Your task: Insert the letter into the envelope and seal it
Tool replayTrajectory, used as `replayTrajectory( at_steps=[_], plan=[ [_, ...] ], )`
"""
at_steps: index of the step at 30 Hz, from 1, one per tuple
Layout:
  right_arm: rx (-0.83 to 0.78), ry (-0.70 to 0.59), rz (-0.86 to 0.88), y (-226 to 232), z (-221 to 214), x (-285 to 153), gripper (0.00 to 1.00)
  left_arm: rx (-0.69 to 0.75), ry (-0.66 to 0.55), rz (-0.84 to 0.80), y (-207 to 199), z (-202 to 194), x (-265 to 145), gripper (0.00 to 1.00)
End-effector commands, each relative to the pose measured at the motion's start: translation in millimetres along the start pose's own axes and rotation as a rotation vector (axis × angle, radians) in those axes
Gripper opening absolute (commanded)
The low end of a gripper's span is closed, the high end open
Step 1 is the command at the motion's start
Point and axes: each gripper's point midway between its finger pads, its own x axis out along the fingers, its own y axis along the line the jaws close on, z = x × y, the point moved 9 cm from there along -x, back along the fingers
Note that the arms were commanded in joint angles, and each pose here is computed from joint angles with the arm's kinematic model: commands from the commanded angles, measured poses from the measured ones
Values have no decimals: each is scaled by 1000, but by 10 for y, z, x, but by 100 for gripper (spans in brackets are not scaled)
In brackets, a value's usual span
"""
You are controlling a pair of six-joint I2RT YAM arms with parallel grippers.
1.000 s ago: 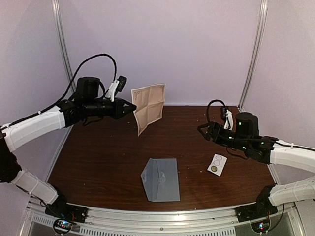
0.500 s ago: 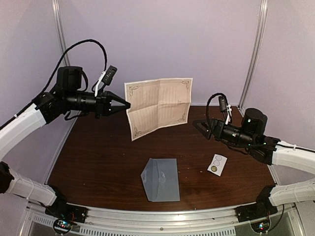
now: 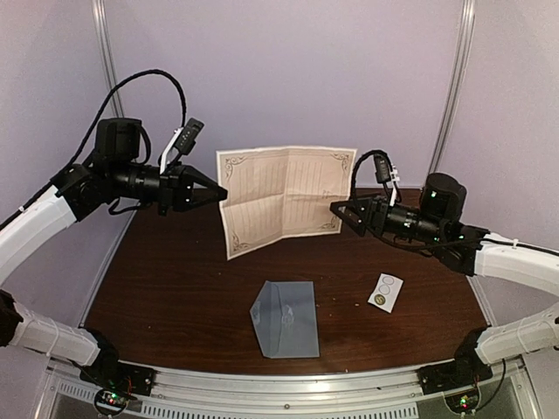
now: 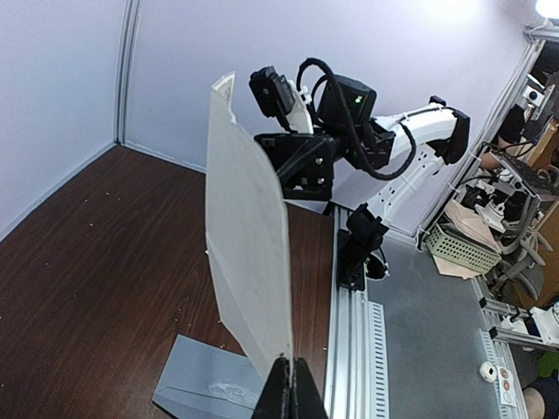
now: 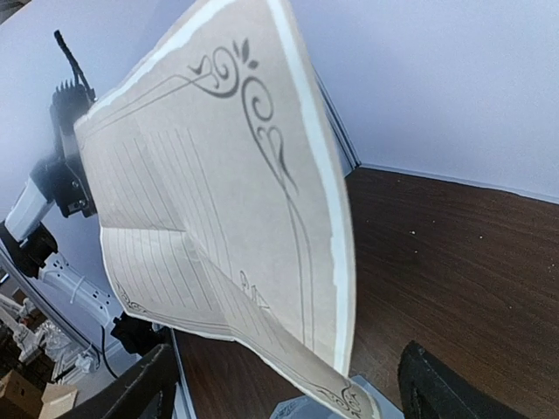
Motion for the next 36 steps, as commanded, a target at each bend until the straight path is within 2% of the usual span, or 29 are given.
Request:
replayTrajectory(
  at_steps=[1, 5, 12, 17, 20, 22, 25, 26, 29, 30, 32, 36],
  plan=[
    [-32, -25, 151, 154, 132, 16, 76, 32, -24, -24, -75, 66, -51, 0],
    [-35, -21, 153, 147, 110, 10, 54, 31, -22, -7, -55, 54, -45, 0],
    [-27, -5, 166, 147, 73, 8, 34, 23, -17, 6, -23, 41, -29, 0],
    [-31, -11, 168, 154, 80, 1, 25, 17, -13, 4, 2, 33, -13, 0],
    [-28, -16, 157, 145, 84, 1, 13, 16, -10, 5, 13, 30, 1, 0],
    [-23, -22, 140, 128, 84, -1, 0, 13, -8, 7, 23, 20, 6, 0],
    [-16, -55, 101, 104, 89, -32, 0, 9, -12, 22, 38, 10, 8, 0],
    [-12, -67, 84, 92, 88, -51, 0, 5, -16, 34, 48, 9, 7, 7],
    [-8, -112, 16, 51, 110, -119, 0, 11, -41, 80, 38, 43, -36, 41],
    [-7, -123, 10, 44, 112, -141, 0, 17, -54, 106, 27, 67, -63, 50],
    [-5, -134, 19, 44, 103, -174, 0, 39, -99, 170, -11, 147, -143, 62],
    [-9, -119, 66, 81, 87, -194, 0, 96, -226, 304, -132, 335, -361, 78]
  ],
)
